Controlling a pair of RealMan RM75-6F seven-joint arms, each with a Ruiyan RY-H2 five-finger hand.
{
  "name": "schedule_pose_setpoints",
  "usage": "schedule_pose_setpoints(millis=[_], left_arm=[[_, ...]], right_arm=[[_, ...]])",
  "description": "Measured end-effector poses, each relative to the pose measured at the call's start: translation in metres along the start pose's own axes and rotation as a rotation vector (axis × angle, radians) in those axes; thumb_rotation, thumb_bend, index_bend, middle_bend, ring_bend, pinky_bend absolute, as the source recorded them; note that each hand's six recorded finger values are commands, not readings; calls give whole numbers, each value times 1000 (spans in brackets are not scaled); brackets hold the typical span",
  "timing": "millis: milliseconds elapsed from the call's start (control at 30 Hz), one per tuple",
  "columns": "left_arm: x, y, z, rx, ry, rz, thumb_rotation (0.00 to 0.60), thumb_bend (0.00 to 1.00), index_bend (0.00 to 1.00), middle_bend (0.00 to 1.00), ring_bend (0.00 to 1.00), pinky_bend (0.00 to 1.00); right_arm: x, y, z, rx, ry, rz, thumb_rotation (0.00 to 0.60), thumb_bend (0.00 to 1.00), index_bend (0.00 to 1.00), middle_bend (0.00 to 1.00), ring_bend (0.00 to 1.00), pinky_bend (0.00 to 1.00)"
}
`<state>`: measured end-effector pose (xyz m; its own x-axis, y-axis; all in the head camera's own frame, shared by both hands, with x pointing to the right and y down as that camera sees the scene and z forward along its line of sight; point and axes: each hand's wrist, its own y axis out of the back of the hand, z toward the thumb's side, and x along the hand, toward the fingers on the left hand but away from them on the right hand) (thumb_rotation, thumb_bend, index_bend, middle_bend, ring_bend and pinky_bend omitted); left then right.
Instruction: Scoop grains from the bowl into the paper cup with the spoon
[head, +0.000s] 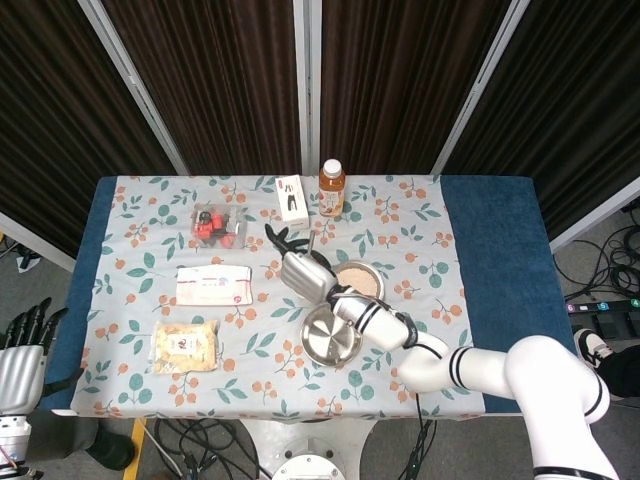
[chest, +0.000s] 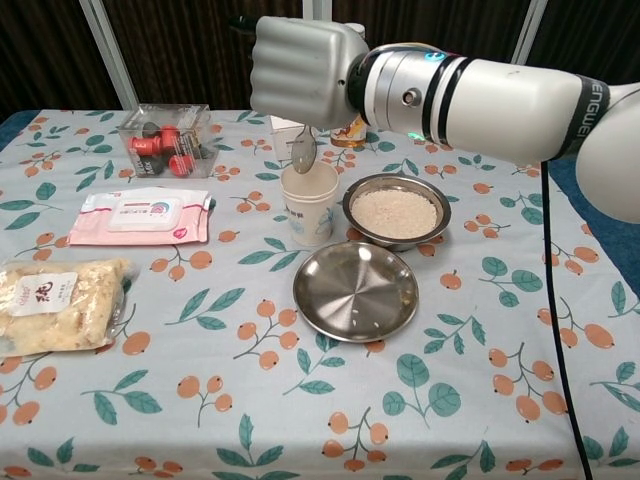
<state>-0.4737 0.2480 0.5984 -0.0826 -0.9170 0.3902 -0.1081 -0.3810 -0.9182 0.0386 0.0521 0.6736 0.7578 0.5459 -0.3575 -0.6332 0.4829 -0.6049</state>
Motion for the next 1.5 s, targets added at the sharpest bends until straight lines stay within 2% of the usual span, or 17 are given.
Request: schedule_pose_setpoints(millis=[233,500,667,767,1067,1367,1500], left_arm=[[0,2,2,3,-13,6,600,58,187,106,59,92],[-2,4,5,3,-19,12,600,59,187,106,59,92],[-2,6,6,5,-21,16,600,59,187,106,59,93],[-2,5,8,6,-27,16,600,59,187,106,60,93],[-4,6,7,2,-21,16,600,58,187,106,59,93],[-6,3,5,-5,-20,12,600,59,187,107,59,92],[-6,2,4,-7,-17,9,600,59,187,106,60,92]], right_arm=[[27,-8,-7,-214,-108,37,600,327,630,508,250,0],[70,-23,-4,-587,-207,94,600,327,631,510,250,0],[102,-31,10,-819,-236,123,600,327,630,510,243,0],[122,-35,27,-905,-217,140,600,327,630,510,237,0],[137,-35,73,-960,-166,148,600,320,603,508,221,0],[136,-31,102,-1002,-149,163,600,311,587,498,208,0],[135,-32,108,-1009,-152,174,600,290,540,454,176,0]])
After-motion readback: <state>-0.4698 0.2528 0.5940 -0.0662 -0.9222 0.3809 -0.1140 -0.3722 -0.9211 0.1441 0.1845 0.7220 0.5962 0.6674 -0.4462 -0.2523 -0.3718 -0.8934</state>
